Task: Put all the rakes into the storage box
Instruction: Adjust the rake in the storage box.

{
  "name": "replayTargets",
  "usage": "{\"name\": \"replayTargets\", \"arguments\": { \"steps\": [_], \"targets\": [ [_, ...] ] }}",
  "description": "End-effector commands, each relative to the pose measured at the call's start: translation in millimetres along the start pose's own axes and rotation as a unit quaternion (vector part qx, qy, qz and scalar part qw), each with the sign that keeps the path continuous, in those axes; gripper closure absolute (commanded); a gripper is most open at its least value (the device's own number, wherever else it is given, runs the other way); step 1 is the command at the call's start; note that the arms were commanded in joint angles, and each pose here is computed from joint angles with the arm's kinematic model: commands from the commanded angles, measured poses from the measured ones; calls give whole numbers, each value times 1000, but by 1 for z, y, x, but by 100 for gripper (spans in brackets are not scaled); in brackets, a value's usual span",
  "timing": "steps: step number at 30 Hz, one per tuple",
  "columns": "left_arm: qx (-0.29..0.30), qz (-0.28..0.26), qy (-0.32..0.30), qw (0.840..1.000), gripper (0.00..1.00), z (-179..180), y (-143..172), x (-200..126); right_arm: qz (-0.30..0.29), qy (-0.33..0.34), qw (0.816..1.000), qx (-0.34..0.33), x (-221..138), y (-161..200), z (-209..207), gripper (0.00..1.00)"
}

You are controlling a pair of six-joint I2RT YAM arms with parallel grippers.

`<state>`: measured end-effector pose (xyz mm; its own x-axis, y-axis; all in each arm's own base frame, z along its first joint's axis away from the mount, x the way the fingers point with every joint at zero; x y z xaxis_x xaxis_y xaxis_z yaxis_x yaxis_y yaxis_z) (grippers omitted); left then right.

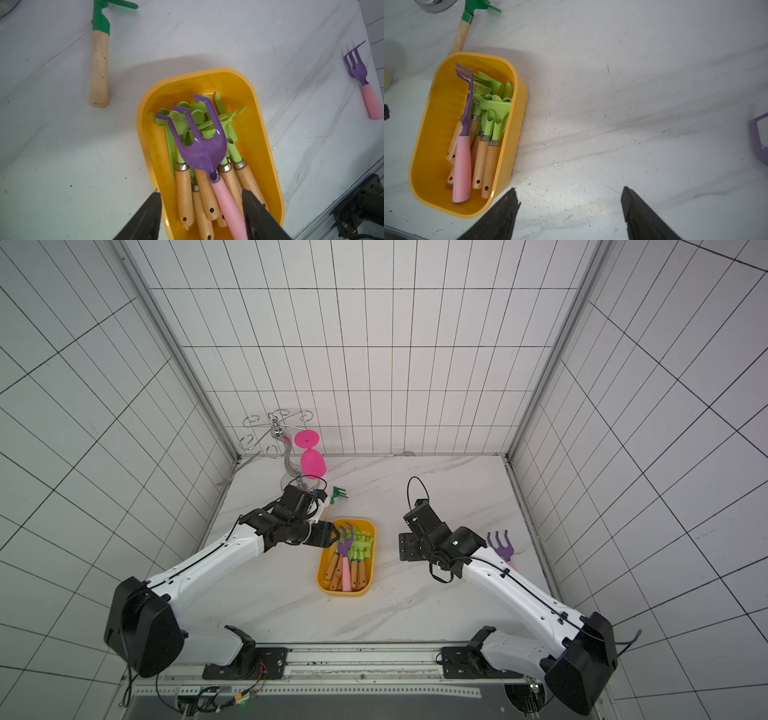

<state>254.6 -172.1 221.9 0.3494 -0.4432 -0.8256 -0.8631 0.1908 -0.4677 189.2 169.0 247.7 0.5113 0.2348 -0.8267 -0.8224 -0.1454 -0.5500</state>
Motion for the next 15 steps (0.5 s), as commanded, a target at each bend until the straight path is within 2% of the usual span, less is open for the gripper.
{"name": "replayTargets", "arguments": {
  "steps": [1, 7, 12, 15],
  "targets": [
    [34, 27, -13, 999, 37, -19, 11, 8, 11, 46, 998, 27, 3, -1, -17, 19],
    [58, 82, -5, 995, 38, -33, 28, 37, 27, 102, 989, 103, 0, -5, -68, 19],
    [81, 109, 4, 991, 38, -42, 36, 50, 56, 141, 972, 182, 0, 3, -121, 19],
    [86, 130, -18, 988, 39, -38, 40, 58, 67, 153, 958, 231, -1, 11, -152, 19]
  ]
}}
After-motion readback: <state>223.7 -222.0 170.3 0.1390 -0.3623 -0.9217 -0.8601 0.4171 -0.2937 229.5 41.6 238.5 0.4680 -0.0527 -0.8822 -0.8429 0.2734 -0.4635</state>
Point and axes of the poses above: each gripper's point midway between its finger pads, its own x axis out along the fingers, its own z axis along the line the jaws close on, y = z × x, the point moved 9 cm from there along -x, back along the fingers
